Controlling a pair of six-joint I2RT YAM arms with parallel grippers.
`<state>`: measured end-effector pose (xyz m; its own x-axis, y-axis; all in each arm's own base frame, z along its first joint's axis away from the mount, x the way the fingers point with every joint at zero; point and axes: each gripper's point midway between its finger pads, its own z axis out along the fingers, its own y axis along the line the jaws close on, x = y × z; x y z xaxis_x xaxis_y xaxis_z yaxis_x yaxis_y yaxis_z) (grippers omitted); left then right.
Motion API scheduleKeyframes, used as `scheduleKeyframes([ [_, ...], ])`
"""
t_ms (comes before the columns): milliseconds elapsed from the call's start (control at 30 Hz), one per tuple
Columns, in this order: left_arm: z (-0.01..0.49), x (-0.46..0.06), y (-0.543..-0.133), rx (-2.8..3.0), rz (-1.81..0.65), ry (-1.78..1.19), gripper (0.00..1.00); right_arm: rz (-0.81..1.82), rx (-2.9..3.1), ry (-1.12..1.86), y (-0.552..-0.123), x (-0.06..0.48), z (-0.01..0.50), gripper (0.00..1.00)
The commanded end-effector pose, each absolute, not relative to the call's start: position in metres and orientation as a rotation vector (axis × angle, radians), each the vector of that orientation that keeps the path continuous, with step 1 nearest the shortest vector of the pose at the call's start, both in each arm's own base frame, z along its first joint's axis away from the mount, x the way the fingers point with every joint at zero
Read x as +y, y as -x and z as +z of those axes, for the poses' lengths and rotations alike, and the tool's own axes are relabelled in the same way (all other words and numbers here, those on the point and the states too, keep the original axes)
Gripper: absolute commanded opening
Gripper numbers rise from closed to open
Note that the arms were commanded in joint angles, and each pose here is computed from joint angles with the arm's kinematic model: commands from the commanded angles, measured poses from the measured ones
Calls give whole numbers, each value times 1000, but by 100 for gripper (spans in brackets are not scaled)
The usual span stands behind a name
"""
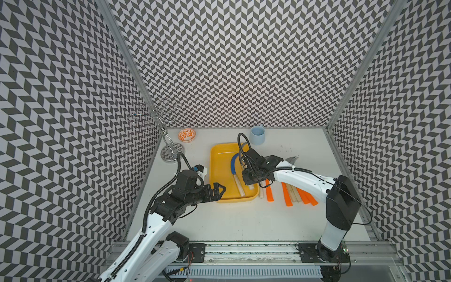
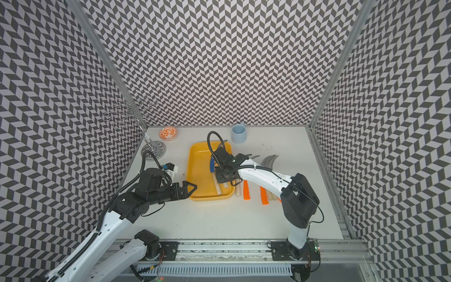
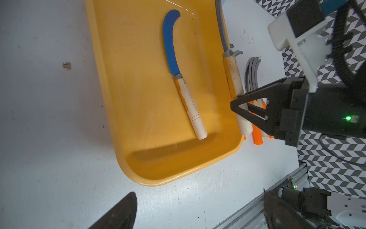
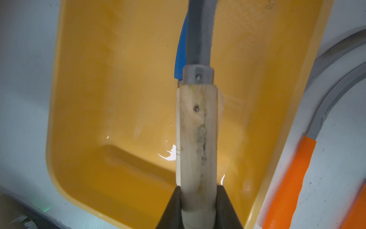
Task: Put small sickles into storage boxes
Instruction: Place the sickle in the storage box.
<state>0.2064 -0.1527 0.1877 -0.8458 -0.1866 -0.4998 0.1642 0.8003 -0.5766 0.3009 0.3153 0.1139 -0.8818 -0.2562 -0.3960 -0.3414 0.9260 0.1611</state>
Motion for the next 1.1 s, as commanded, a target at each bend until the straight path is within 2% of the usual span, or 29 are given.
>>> scheduleKeyframes([
  [0,187,-151,-203,2439,-856,35,100,291,2681,409,-310,320,97,0],
  [500,185,-150,-205,2447,-845,33,100,266,2742,506,-307,329,39,1],
  [767,185,-152,-208,2450,-846,18,100,246,2772,527,-307,329,38,22],
  [1000,189,-154,-212,2449,-836,-8,100,261,2742,507,-315,330,64,46],
  [1067,192,-155,-214,2442,-836,-12,100,260,2738,504,-317,330,69,48],
])
